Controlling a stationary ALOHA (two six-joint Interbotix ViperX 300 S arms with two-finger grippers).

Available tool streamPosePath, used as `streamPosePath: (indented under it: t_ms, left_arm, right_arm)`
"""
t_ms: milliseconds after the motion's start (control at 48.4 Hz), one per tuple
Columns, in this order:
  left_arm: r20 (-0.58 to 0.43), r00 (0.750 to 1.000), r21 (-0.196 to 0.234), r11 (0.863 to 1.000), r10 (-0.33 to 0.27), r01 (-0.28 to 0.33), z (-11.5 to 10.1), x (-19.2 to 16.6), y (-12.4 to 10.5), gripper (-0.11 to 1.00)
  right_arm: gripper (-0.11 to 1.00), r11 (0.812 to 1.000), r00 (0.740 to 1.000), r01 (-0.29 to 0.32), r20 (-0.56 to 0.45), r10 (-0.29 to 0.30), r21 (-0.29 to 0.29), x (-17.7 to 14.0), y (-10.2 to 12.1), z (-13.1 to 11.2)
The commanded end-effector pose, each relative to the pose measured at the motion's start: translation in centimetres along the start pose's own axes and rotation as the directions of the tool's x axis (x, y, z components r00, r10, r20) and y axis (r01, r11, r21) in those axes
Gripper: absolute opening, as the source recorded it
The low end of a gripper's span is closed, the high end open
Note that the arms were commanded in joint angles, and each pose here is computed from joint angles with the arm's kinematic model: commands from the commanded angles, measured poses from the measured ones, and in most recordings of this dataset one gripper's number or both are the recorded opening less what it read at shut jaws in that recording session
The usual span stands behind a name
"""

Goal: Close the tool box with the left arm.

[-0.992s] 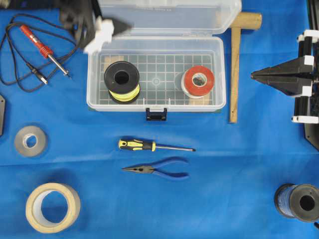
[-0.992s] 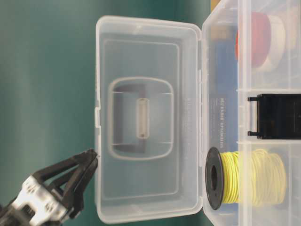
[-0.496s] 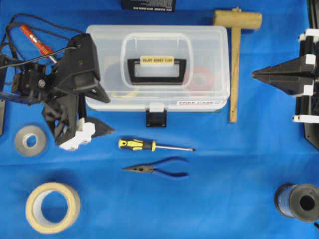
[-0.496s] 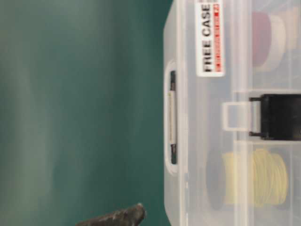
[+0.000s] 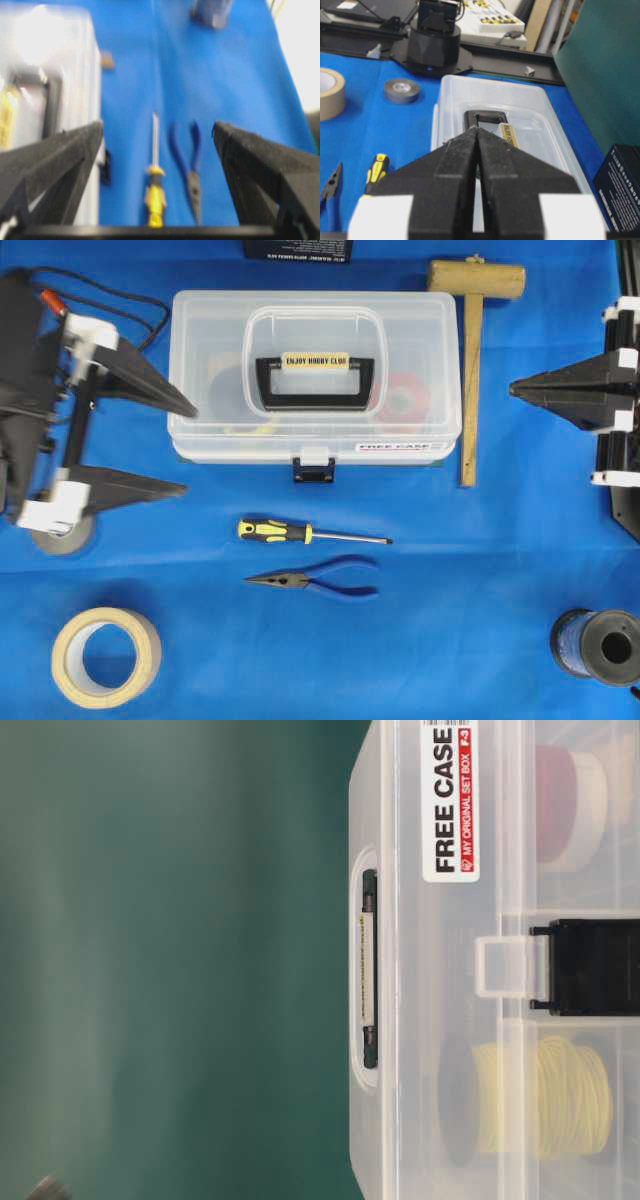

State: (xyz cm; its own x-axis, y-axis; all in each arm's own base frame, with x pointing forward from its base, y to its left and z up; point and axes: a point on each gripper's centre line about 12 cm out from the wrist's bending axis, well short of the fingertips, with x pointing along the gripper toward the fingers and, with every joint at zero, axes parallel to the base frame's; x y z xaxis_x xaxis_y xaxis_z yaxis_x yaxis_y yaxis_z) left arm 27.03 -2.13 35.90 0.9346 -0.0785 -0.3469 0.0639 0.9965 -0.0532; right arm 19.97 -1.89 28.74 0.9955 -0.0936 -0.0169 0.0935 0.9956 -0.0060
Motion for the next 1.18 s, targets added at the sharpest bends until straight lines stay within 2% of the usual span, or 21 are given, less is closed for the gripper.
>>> streamPosePath:
  t_ms: [0,83,227,393,496,640,950,1157]
  left_arm:
    - [0.106,0.994,0.030,0.999,0.008,-0.011,0.6,-1.9,0.3,0.89]
    - [0.159,0.987,0.043,0.999,0.021,-0.028,-0.3,-3.2,0.7,0.89]
    - [0.222,0.974,0.045,0.998,0.032,-0.043,-3.1,-4.7,1.0,0.89]
    - [0.251,0.967,0.037,0.998,0.033,-0.044,-7.9,-5.2,1.3,0.89]
    - [0.260,0.965,0.016,0.999,0.034,-0.040,-11.0,-5.2,1.4,0.89]
    - [0.278,0.960,0.009,1.000,0.021,-0.025,-14.1,-5.4,1.3,0.89]
    - [0.233,0.972,0.001,1.000,0.008,-0.009,-17.1,-5.2,1.2,0.88]
    - [0.235,0.972,0.001,1.000,0.008,-0.009,-17.3,-5.3,1.2,0.87]
  right_arm:
    - [0.00,1.000,0.999,0.000,0.034,0.000,0.002,0.1,0.0,1.1]
    - [0.00,1.000,0.999,-0.001,0.037,0.001,0.001,0.1,0.0,1.2]
    - [0.00,1.000,0.999,-0.006,0.040,0.006,0.001,0.0,0.1,1.3]
    - [0.00,1.000,0.999,-0.007,0.045,0.007,0.000,0.0,0.1,1.4]
    - [0.00,1.000,0.999,-0.008,0.045,0.008,-0.002,0.0,0.2,1.4]
    - [0.00,1.000,0.999,-0.007,0.048,0.007,0.000,-0.1,0.1,1.4]
    - [0.00,1.000,0.999,-0.008,0.045,0.008,-0.003,-0.1,0.1,1.4]
    - [0.00,1.000,0.999,-0.007,0.041,0.007,-0.003,-0.1,0.1,1.3]
